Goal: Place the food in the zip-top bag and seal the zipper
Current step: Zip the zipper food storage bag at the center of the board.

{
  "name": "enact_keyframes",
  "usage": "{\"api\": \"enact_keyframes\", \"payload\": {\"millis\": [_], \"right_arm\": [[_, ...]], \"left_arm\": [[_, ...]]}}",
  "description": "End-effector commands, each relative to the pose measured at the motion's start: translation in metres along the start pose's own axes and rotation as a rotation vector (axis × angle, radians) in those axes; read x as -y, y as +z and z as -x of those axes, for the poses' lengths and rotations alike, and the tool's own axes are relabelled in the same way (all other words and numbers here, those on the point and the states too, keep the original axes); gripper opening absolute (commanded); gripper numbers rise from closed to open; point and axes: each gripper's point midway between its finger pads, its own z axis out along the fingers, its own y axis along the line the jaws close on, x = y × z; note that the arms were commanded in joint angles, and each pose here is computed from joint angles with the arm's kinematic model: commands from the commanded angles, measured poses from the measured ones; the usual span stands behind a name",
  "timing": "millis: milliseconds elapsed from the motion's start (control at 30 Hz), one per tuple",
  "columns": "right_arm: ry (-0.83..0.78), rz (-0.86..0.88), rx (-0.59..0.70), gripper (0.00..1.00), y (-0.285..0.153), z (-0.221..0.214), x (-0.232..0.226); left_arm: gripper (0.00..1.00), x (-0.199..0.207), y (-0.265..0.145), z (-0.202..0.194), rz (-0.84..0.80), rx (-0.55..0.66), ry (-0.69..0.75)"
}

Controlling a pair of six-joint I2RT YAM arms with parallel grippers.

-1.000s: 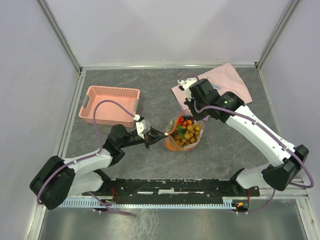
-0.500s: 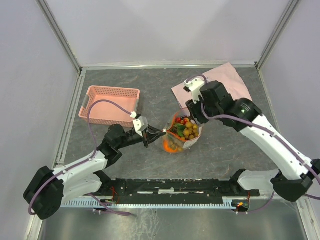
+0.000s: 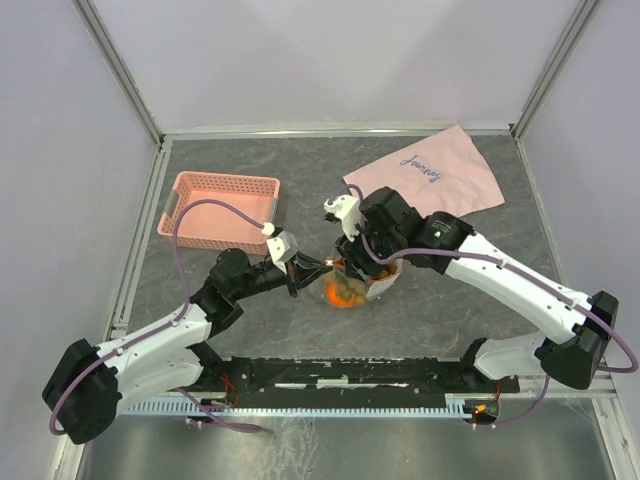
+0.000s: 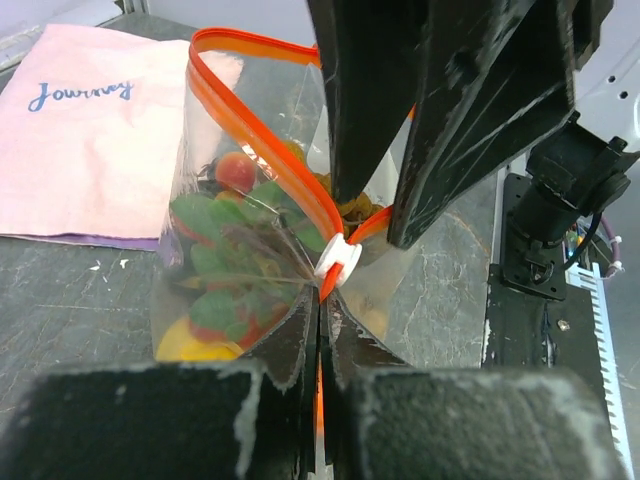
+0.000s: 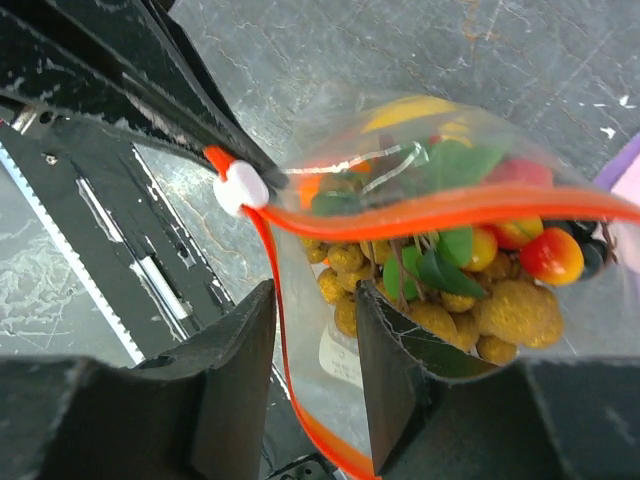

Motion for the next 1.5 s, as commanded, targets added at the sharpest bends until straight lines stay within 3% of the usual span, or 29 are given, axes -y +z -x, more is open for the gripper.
{"api": "enact_keyframes", "payload": {"millis": [0,67,233,367,633,1000,1467], "right_arm": [[-0.053,0.083,0.090,0.44,0.005,0.027,-0.017],[-0.064,0.094,0.094,0.36,0.007,0.028,-0.019],[-0.084,0.093,0.114,0.02,0.005,0.033,-0.019],[-0.103,0.114,0.153,0.02,-0.003,0.040,-0.024],[-0.112,0.112,0.158,0.02,-0.005,0.042,-0.024],[-0.131,0.128,0.157,0.02,-0.005,0.039,-0.026],[-0.143,0.127,0.152,0.02,-0.005,0.039,-0.025]], "left_arm": [[0.03,0.001,0.004,0.039,0.011,0.089,0.035],[0.03,0.002,0.004,0.040,0.011,0.091,0.038],[0.07,0.004,0.003,0.042,0.014,0.087,0.053],[0.26,0.006,0.002,0.039,0.004,0.082,0.069],[0.46,0.008,0.004,0.033,-0.024,0.078,0.095],[0.46,0.011,0.008,0.031,-0.069,0.094,0.173],[0.56,-0.009,0.008,0.020,0.019,0.068,0.249]]}}
